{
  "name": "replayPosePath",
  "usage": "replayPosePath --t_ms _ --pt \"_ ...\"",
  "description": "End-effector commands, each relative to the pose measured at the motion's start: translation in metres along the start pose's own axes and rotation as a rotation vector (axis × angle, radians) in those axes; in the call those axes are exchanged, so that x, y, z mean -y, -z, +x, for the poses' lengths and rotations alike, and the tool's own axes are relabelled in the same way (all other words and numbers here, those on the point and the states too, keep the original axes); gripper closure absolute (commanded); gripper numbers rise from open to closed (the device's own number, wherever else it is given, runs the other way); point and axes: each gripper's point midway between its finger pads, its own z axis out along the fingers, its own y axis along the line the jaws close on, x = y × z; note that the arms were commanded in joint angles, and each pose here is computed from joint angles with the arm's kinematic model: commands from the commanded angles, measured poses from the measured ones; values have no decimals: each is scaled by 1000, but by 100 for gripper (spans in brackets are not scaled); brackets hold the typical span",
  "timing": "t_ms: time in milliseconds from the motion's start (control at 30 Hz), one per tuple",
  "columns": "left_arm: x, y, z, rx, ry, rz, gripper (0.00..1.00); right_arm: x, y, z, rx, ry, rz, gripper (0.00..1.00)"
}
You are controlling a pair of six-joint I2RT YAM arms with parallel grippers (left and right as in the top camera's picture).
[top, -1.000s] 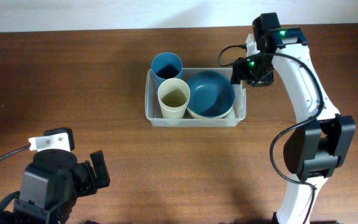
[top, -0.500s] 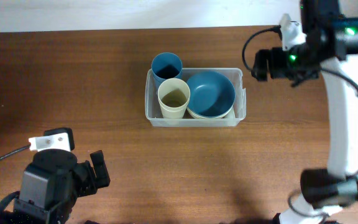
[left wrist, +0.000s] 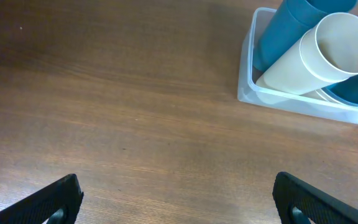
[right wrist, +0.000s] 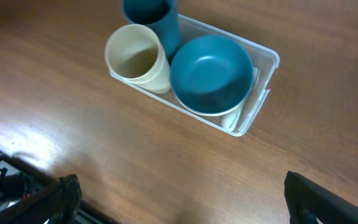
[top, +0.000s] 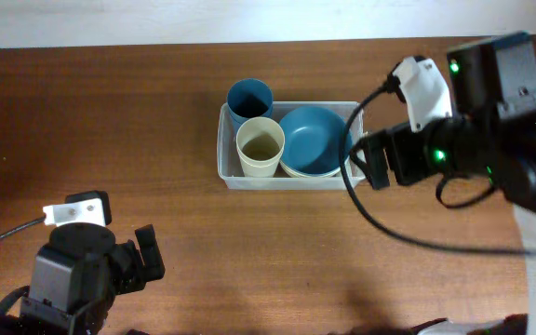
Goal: Pack container
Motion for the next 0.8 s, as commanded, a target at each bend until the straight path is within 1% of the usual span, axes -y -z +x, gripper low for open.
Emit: replayPosePath --t_ms 0,167,300,367,433,767 --pt "-2 0 0 3 11 -12 0 -5 7 0 16 22 -11 1" --pt "-2 0 0 3 11 -12 0 -4 6 0 15 14 -9 1" --pt "-2 0 0 3 11 -12 0 3 9 1 20 10 36 1" --pt "-2 0 0 3 11 -12 0 10 12 2 30 -68 77 1" --pt "-2 0 0 3 11 -12 0 11 17 3 44 -104 89 1" --pt "-2 0 0 3 11 -12 0 8 96 30 263 -99 154 1"
